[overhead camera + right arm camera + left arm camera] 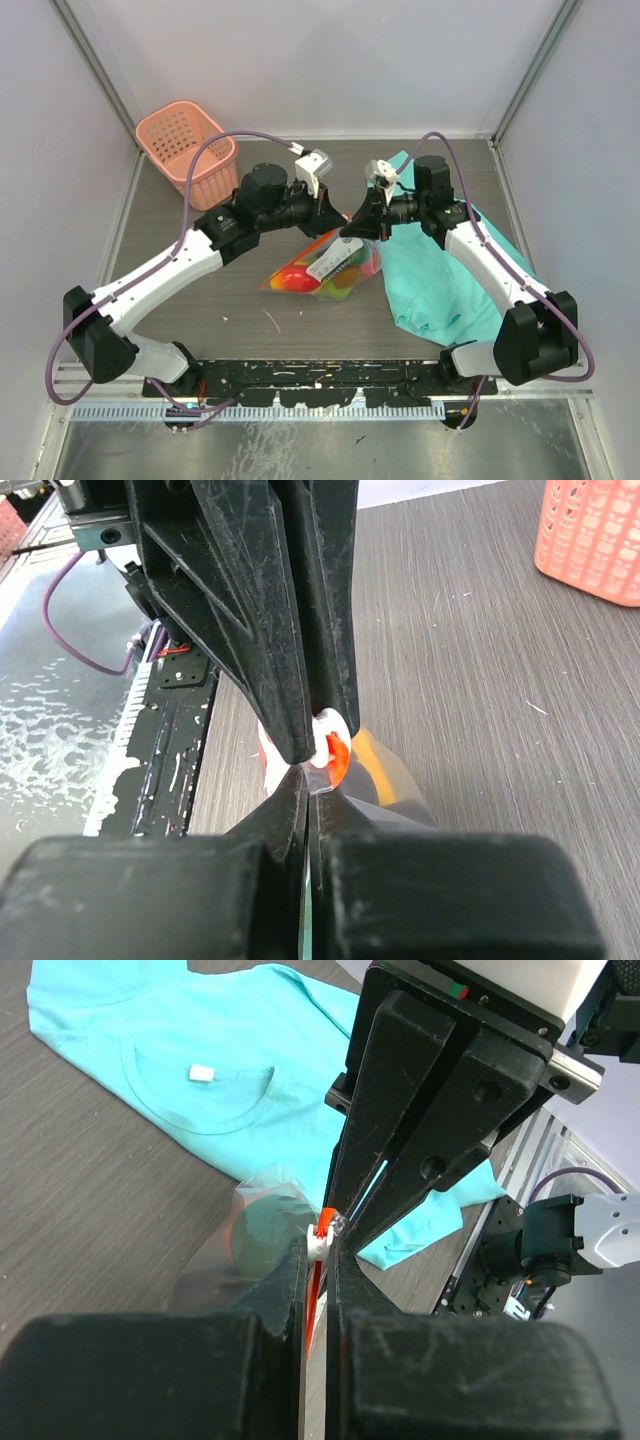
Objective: Open the zip-top bag and remove the fake food
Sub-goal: Unzip the zipper food storage bag at the center of the board.
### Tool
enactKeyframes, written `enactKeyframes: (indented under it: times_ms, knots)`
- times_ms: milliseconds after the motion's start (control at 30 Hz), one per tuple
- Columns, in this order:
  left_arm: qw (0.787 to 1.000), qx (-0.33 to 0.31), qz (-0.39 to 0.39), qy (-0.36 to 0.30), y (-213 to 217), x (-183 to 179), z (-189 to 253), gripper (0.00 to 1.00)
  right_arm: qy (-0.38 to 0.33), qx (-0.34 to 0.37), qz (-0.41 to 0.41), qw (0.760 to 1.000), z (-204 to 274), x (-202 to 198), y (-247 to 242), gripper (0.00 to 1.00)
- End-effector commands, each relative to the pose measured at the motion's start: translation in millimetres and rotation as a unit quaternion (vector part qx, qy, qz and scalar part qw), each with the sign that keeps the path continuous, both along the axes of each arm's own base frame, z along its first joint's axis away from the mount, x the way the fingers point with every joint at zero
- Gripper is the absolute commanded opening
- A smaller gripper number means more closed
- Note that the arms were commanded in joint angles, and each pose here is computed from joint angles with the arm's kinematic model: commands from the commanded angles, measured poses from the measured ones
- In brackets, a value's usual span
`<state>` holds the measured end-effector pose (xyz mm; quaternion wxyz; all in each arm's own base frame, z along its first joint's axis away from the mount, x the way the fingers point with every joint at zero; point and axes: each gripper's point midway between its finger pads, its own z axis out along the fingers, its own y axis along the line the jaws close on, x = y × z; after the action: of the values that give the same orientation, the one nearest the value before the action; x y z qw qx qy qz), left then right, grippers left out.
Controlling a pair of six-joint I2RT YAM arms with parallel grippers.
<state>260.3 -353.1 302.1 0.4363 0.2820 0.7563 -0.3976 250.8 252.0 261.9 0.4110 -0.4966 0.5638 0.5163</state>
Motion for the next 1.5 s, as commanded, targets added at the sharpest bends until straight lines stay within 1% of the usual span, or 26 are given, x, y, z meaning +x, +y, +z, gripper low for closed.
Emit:
enactKeyframes:
  times_ms: [0,233,400,733,833,1467]
  knots:
    - [0.997,-0.028,-0.018,-0.065,-2.4,1.5,33.1,0.00,-0.034,0.028,0.029,0.999,25.9,-6.2,-2.5,0.01]
    - [0.996,-0.011,-0.023,-0.088,11.0,-3.8,28.3,0.00,-0.026,0.035,0.026,0.999,30.3,-4.6,-7.1,0.01]
    - [0.996,0.008,-0.027,-0.083,16.7,-7.0,19.2,0.00,-0.016,0.040,0.028,0.999,34.8,-5.3,-8.2,0.01]
    - [0.997,0.022,-0.018,-0.076,26.1,-7.6,5.9,0.00,-0.014,0.045,0.013,0.999,41.4,0.0,-14.9,0.01]
    - [0.996,0.014,-0.014,-0.084,33.0,-12.2,14.4,0.00,-0.013,0.045,0.009,0.999,42.8,1.6,-17.7,0.01]
    - [0.998,0.026,-0.005,-0.065,47.8,-20.4,-7.6,0.00,-0.012,0.045,-0.003,0.999,43.2,7.0,-23.0,0.01]
